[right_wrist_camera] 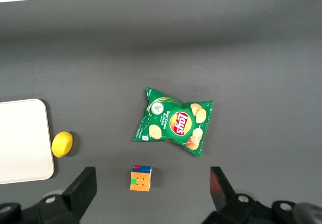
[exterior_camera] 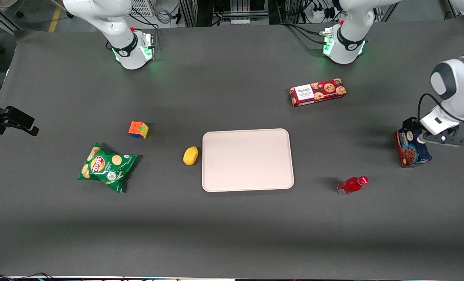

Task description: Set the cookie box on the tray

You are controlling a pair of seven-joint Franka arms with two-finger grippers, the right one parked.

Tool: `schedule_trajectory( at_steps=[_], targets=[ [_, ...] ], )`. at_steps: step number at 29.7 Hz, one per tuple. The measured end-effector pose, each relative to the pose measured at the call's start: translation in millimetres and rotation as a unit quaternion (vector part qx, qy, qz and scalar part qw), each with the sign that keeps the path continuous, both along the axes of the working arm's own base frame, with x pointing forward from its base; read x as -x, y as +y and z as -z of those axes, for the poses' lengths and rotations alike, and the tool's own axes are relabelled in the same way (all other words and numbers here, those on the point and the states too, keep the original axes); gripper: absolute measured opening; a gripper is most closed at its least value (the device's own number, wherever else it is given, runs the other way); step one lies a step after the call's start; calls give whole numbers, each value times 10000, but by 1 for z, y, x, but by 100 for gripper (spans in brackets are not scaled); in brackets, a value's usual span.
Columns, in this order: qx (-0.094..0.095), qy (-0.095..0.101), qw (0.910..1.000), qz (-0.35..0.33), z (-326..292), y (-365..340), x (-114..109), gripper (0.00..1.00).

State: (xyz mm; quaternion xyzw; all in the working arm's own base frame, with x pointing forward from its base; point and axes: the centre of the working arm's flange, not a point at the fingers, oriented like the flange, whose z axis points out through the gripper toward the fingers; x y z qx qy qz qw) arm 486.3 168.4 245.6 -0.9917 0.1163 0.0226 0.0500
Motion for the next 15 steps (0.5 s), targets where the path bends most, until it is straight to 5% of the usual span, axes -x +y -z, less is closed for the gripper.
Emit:
schedule_trajectory(
  at_steps=[5,12,15],
  targets=[
    [8,23,10000,-17,7,2,-3,56],
    [-17,-14,10000,-32,-3,5,-11,26],
    [-9,41,10000,-55,-12,7,-17,21]
  ],
)
